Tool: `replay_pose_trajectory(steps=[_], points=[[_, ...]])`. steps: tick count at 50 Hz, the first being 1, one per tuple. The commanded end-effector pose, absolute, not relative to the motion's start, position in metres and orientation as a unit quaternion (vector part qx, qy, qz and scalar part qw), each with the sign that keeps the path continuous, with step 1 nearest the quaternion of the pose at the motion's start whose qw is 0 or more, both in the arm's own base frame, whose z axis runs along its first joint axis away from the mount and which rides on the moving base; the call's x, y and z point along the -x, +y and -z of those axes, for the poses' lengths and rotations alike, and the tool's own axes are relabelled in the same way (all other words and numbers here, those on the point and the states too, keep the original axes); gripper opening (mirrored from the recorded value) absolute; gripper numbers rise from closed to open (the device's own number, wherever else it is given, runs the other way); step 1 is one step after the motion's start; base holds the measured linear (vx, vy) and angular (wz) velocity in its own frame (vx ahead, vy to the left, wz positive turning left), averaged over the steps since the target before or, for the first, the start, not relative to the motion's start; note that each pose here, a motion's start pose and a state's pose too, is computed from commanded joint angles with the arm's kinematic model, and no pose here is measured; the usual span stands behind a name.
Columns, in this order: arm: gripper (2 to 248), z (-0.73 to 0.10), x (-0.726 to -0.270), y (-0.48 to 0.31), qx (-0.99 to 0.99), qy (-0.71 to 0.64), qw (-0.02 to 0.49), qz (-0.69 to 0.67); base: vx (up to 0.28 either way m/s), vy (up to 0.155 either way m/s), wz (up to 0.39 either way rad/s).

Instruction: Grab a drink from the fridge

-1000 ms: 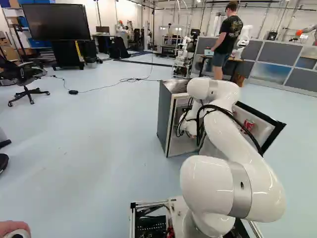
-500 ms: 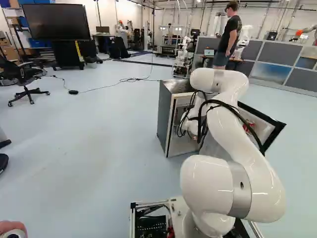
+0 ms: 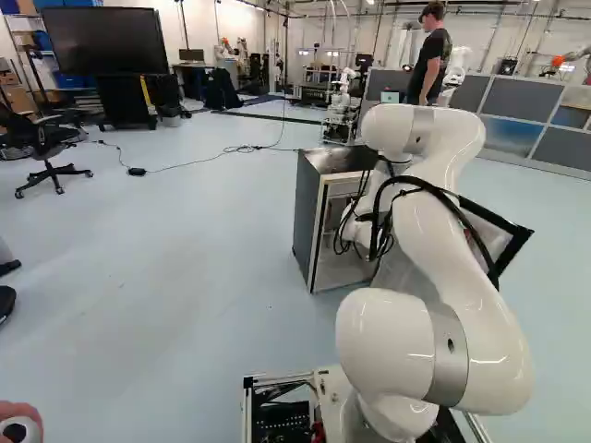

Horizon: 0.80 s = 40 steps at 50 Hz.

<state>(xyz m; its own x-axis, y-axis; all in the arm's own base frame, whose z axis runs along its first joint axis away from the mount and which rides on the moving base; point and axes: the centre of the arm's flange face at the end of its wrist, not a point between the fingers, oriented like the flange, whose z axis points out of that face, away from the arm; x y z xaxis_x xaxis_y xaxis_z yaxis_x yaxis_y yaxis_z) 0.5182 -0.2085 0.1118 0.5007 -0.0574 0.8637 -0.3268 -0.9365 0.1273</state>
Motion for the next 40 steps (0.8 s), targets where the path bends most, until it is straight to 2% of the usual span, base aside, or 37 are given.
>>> replay_pose_trajectory(steps=[40], points=[[84, -0.181, -0.442, -0.188, -0.854, -0.12, 0.143, -0.485, 0.0, 0.0, 0.0]])
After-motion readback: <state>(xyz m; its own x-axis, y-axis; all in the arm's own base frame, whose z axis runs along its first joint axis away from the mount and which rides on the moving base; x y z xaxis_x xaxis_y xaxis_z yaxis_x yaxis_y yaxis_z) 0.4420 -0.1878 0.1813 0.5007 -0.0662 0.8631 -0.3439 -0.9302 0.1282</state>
